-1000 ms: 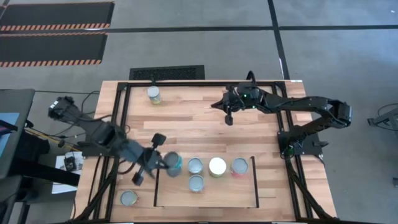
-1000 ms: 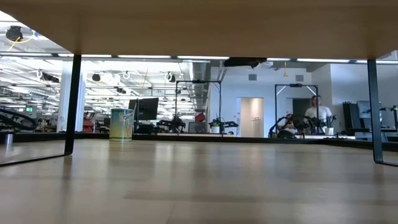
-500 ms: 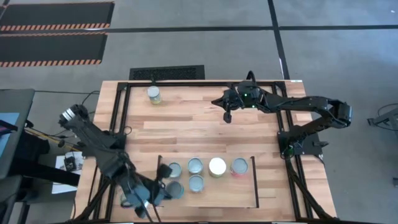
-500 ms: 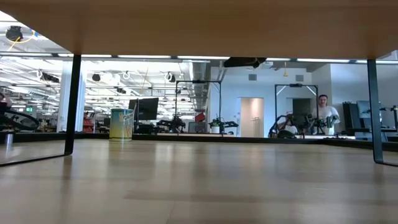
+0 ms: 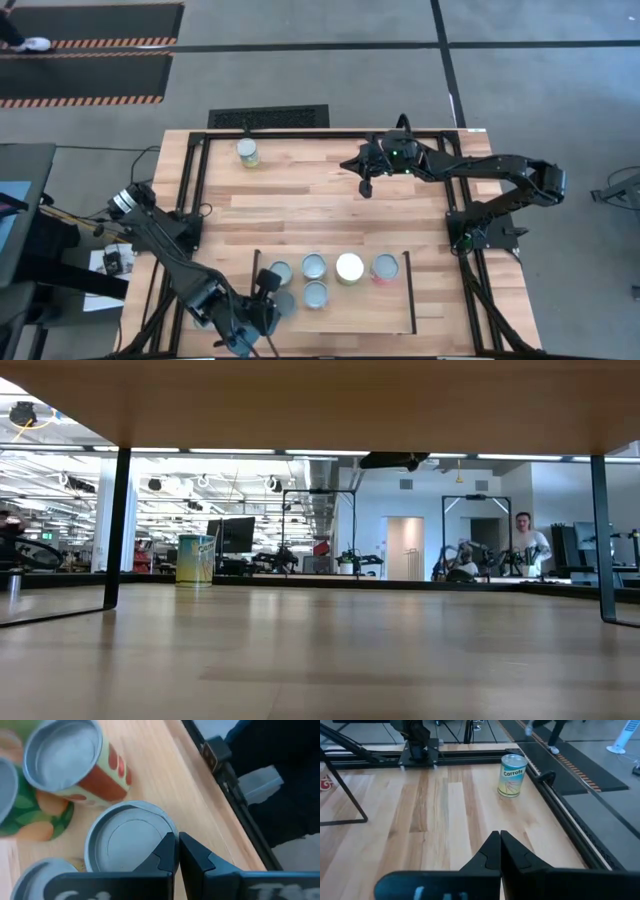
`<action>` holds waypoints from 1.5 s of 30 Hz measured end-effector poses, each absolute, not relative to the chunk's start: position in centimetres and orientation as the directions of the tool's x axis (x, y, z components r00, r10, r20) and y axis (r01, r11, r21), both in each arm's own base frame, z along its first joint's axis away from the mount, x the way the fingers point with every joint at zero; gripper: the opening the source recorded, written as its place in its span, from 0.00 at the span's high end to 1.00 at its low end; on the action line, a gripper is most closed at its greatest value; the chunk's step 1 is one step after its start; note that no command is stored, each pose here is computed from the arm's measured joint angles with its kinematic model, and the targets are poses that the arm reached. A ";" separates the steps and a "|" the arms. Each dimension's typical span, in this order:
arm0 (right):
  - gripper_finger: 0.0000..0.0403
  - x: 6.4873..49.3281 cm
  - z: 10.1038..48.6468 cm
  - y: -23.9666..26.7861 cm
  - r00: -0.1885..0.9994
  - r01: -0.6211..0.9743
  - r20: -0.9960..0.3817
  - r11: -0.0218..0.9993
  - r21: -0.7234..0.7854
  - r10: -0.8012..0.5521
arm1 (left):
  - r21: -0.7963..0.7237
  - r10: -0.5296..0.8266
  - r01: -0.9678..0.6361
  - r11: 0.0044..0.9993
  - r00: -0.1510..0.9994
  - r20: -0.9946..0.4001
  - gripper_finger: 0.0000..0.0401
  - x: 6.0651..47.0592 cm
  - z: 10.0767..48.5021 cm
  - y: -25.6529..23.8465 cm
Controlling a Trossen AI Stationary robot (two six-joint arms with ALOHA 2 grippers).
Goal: Pick and place cans onto a shelf
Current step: Put the blue tuna can on the shelf aligned with other cans on the shelf, then put the red green can on the shelf aligned with other cans on the shelf
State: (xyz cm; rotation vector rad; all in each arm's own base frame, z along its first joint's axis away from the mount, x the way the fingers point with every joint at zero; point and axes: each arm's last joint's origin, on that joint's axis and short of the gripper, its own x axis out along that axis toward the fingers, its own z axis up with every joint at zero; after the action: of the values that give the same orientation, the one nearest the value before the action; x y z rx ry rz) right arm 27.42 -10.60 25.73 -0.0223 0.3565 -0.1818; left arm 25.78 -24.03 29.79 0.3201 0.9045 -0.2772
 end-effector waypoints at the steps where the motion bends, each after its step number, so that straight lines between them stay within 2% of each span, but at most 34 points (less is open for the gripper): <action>1: 0.97 27.4 25.7 -10.6 0.921 0.175 -0.345 0.983 -0.049 -0.181 | 0.149 -0.099 0.359 0.921 0.587 -0.803 1.00 25.8 29.8 -24.0; 16: 0.97 27.7 25.7 -9.8 0.925 0.153 -0.349 0.988 -0.032 -0.154 | 0.122 -0.054 0.275 0.954 0.555 -0.830 1.00 25.7 29.5 -23.4; 23: 0.97 27.7 25.7 -9.8 0.924 0.153 -0.350 0.988 -0.032 -0.155 | 0.127 -0.031 0.243 0.962 0.556 -0.831 0.95 26.4 29.5 -22.5; 45: 0.97 27.7 25.7 -9.8 0.928 0.129 -0.349 0.991 -0.022 -0.129 | 0.098 -0.075 0.274 0.957 0.560 -0.825 0.91 26.6 30.5 -22.5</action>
State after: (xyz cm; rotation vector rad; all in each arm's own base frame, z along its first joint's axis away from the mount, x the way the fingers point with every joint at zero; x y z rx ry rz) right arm 27.71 -9.77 25.67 0.0012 0.3574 -0.1320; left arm 26.63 -22.53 30.54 0.2256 0.9562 -0.2077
